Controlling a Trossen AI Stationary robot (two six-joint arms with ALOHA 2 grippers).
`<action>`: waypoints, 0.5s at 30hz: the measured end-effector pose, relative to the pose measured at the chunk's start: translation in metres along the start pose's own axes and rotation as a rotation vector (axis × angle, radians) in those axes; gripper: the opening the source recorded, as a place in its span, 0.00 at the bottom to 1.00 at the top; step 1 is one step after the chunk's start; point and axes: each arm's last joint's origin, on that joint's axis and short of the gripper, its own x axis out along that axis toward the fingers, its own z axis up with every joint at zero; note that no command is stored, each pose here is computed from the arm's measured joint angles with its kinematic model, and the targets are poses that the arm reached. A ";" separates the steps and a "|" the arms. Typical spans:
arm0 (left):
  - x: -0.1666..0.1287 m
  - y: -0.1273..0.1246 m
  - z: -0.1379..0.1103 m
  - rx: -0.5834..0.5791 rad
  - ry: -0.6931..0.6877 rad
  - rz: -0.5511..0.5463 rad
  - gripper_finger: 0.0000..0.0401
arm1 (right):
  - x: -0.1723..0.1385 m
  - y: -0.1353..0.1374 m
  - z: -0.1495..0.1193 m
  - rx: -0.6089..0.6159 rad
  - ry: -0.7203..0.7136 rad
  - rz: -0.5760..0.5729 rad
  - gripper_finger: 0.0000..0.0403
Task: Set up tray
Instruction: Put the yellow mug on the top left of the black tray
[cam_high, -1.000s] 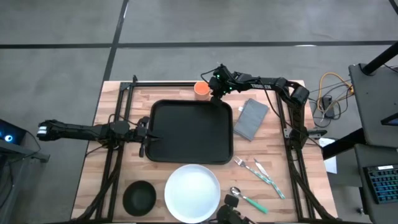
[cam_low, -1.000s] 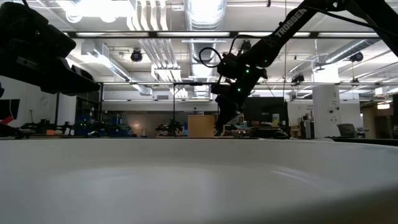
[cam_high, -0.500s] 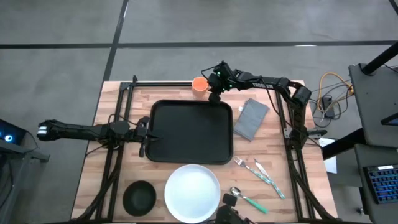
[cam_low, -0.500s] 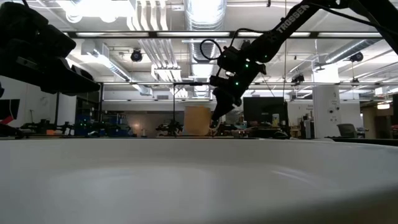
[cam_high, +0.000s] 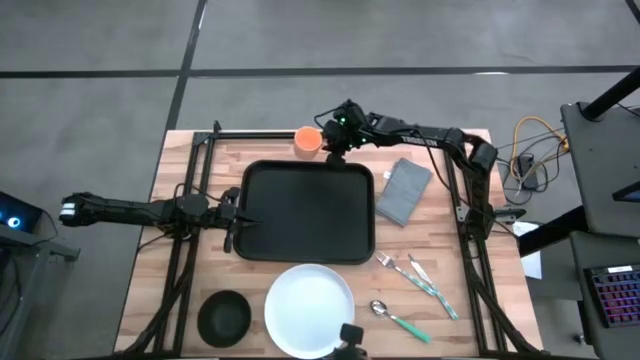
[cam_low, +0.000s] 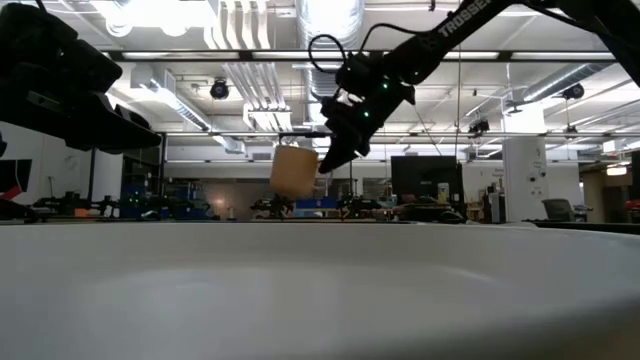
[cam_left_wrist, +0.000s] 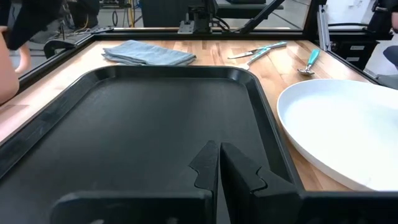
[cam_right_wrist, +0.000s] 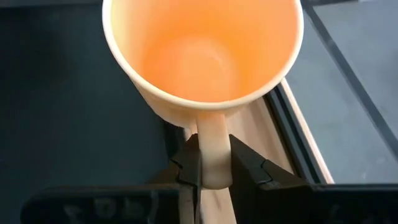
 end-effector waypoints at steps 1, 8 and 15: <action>0.000 0.000 0.000 0.000 0.000 0.000 0.00 | 0.000 0.003 0.003 -0.009 -0.007 0.005 0.10; 0.000 0.000 0.000 0.000 0.000 -0.003 0.00 | -0.002 0.019 0.015 -0.037 -0.038 0.027 0.10; 0.000 0.000 0.000 0.000 0.000 -0.003 0.00 | 0.004 0.023 0.026 -0.036 -0.064 0.055 0.10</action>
